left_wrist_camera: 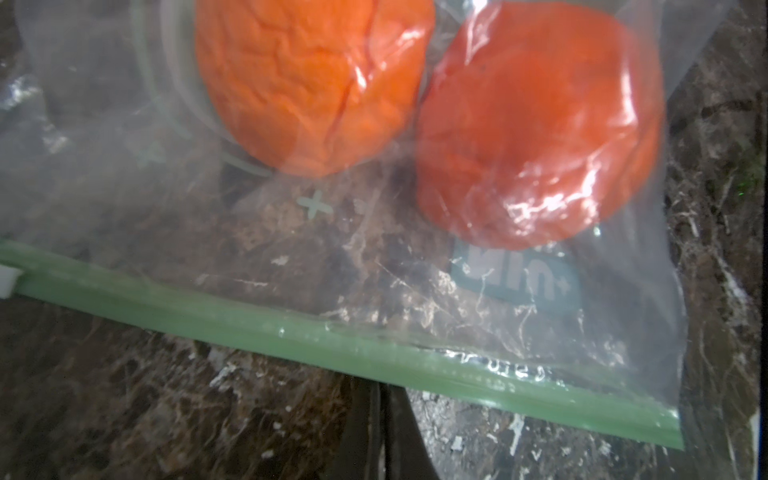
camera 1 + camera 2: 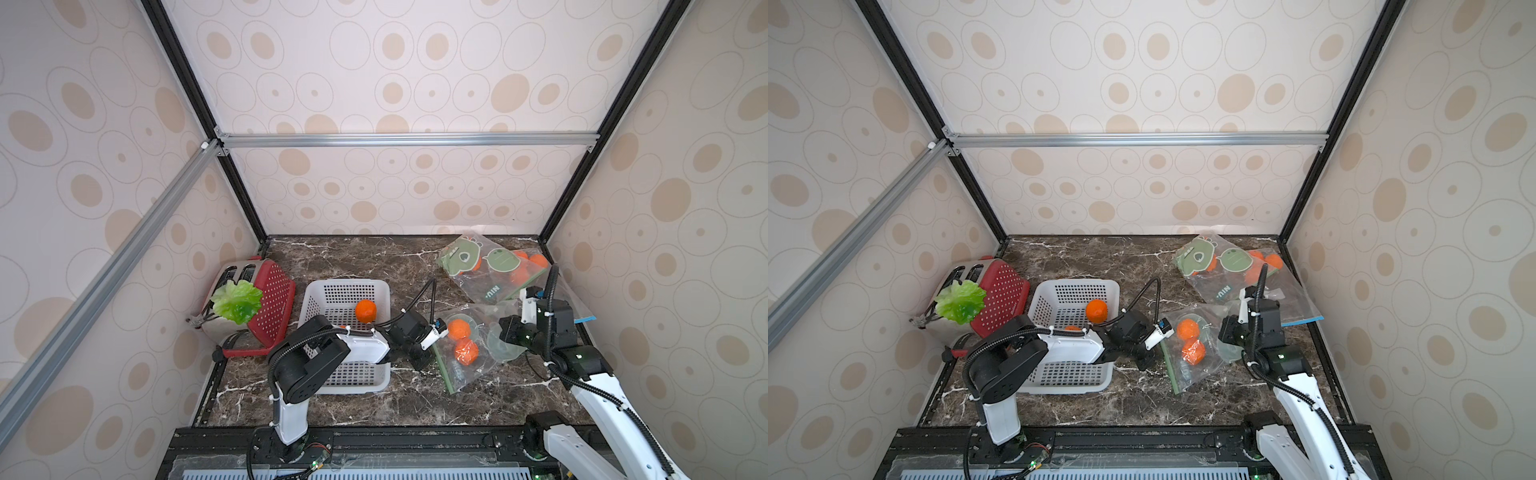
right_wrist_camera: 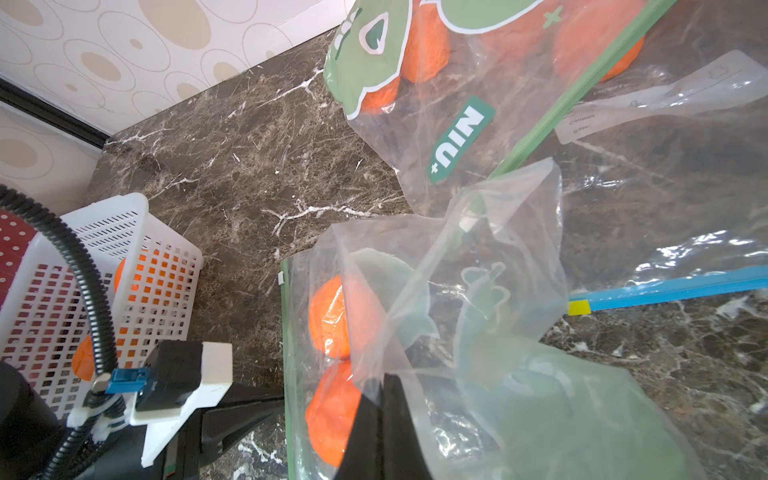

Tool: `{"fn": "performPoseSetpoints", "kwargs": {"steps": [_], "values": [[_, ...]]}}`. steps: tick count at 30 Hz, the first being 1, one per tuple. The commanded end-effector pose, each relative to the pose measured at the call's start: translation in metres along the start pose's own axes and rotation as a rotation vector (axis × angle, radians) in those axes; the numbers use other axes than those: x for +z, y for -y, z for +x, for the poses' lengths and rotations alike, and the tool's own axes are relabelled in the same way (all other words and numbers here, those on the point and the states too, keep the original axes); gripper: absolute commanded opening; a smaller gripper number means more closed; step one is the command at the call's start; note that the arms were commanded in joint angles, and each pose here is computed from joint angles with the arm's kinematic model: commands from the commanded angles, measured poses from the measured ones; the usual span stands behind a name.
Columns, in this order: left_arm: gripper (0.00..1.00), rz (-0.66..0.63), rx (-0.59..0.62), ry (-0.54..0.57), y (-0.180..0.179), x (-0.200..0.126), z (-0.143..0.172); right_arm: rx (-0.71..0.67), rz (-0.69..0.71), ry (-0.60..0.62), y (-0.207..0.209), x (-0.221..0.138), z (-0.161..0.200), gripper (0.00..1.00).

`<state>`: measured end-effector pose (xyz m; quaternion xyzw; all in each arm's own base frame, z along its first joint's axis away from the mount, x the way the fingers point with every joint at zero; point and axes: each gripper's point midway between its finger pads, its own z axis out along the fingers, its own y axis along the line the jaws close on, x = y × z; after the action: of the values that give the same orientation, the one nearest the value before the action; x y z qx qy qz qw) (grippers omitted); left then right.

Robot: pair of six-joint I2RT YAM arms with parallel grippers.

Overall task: Open the zip-top bag and take out the orange
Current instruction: Pick up the orange from the zipper food storage bag.

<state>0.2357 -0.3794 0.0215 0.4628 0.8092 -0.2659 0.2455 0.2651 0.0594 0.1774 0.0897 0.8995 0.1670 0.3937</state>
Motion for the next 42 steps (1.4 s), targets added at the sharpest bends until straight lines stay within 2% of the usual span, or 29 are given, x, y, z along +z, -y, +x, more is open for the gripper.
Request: {"fn": "performPoseSetpoints", "kwargs": {"steps": [1,10,14,21,29,38,42], "values": [[0.07,0.005,0.019,-0.035,0.004,0.004,0.005,-0.004,0.02,-0.019,0.005,0.0,0.008,0.0],[0.1,0.087,-0.014,0.145,0.026,-0.002,-0.034,-0.003,0.016,-0.02,0.005,0.001,0.008,0.0],[0.14,0.106,-0.021,0.19,0.031,0.002,-0.043,-0.003,0.015,-0.023,0.004,0.001,0.008,0.0],[0.26,0.097,-0.032,0.181,0.026,0.015,-0.033,-0.003,0.013,-0.026,0.004,0.001,0.009,0.0],[0.32,0.082,-0.047,0.15,0.019,0.031,-0.009,-0.003,0.014,-0.025,0.004,0.001,0.008,0.0],[0.61,0.046,-0.016,0.18,0.013,0.032,-0.003,-0.001,0.017,-0.023,0.005,0.001,0.008,0.0],[0.65,0.068,-0.009,0.207,0.018,0.028,-0.012,0.001,0.021,-0.024,0.006,0.002,0.009,0.0]]}}
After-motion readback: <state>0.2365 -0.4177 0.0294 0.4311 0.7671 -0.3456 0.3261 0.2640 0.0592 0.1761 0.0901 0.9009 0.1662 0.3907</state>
